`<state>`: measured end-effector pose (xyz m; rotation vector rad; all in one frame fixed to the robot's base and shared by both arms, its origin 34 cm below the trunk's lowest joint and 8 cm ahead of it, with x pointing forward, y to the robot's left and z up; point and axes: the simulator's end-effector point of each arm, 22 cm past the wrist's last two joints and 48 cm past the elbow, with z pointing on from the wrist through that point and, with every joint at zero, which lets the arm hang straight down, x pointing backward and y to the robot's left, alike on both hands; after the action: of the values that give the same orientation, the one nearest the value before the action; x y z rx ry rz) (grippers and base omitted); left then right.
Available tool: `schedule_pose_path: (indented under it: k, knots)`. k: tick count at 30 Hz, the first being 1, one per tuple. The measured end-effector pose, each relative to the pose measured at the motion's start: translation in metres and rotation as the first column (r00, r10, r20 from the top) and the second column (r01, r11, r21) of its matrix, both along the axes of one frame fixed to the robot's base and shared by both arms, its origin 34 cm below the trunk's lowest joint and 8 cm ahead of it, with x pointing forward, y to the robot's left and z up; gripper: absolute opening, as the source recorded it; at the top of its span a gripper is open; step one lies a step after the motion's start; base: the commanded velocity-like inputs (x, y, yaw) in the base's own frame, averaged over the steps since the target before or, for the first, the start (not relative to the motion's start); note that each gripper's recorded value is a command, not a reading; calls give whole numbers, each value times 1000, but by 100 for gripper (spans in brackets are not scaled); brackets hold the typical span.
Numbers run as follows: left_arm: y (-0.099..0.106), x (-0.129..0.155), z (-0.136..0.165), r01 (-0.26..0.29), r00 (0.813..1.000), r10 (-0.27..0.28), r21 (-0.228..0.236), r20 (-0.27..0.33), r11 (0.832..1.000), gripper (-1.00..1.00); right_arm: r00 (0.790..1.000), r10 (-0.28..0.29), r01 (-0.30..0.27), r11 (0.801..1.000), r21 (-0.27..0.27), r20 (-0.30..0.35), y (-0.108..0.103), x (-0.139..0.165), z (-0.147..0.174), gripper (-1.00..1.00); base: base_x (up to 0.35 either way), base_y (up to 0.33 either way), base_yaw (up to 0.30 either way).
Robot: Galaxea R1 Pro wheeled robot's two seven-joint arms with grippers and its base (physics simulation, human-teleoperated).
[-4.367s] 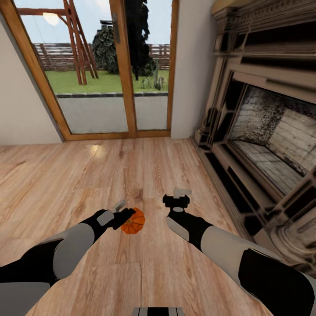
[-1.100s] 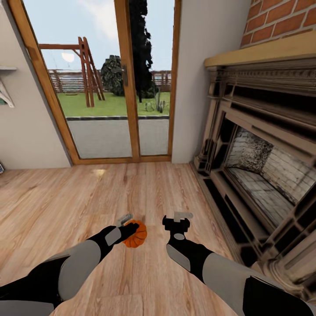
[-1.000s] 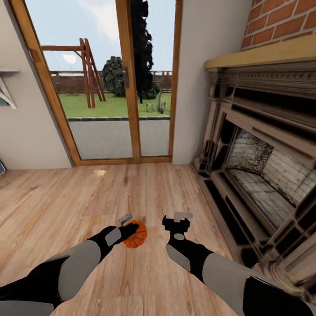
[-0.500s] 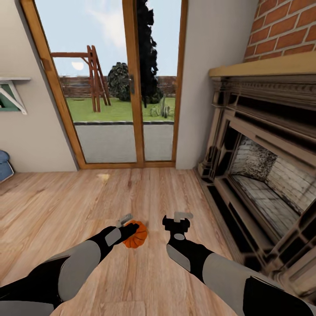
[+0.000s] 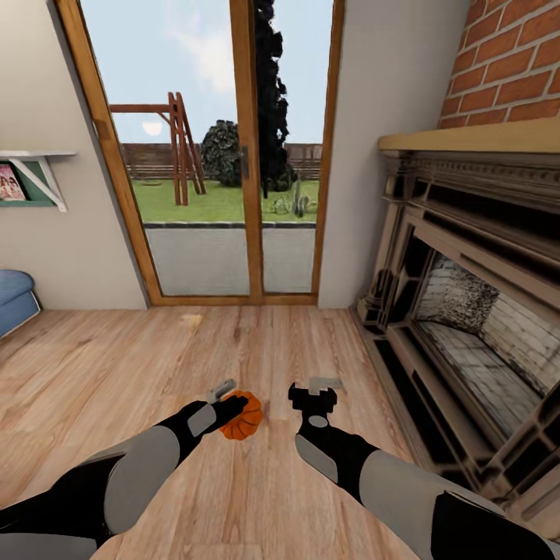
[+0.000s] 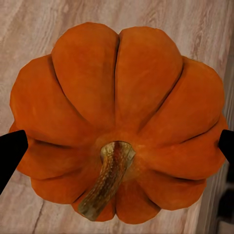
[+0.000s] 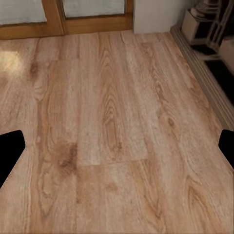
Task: Place each of the two pumpkins and all three candles from the living room inside a cabinet in the living room (use any cabinet), then make sure every cabinet is closed, and position the cauldron so it is next to a table in the living room.
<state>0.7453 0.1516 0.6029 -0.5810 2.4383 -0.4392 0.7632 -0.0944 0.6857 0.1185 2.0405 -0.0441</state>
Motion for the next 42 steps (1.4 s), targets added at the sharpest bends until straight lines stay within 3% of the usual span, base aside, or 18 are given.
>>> schedule_pose_path:
  k: [21, 42]
  knots:
    - [-1, -3, 1, 3, 1000, -3, -1, -1, 1000, -100, 1000, -1, 1, 1000, 2, 10, 0, 0, 5, 100, -7, 0, 20]
    - [-2, -4, 0, 6, 1000, -6, -1, -3, 1000, -100, 1000, -2, 2, 1000, 2, 9, 0, 0, 5, 100, -306, 0, 0]
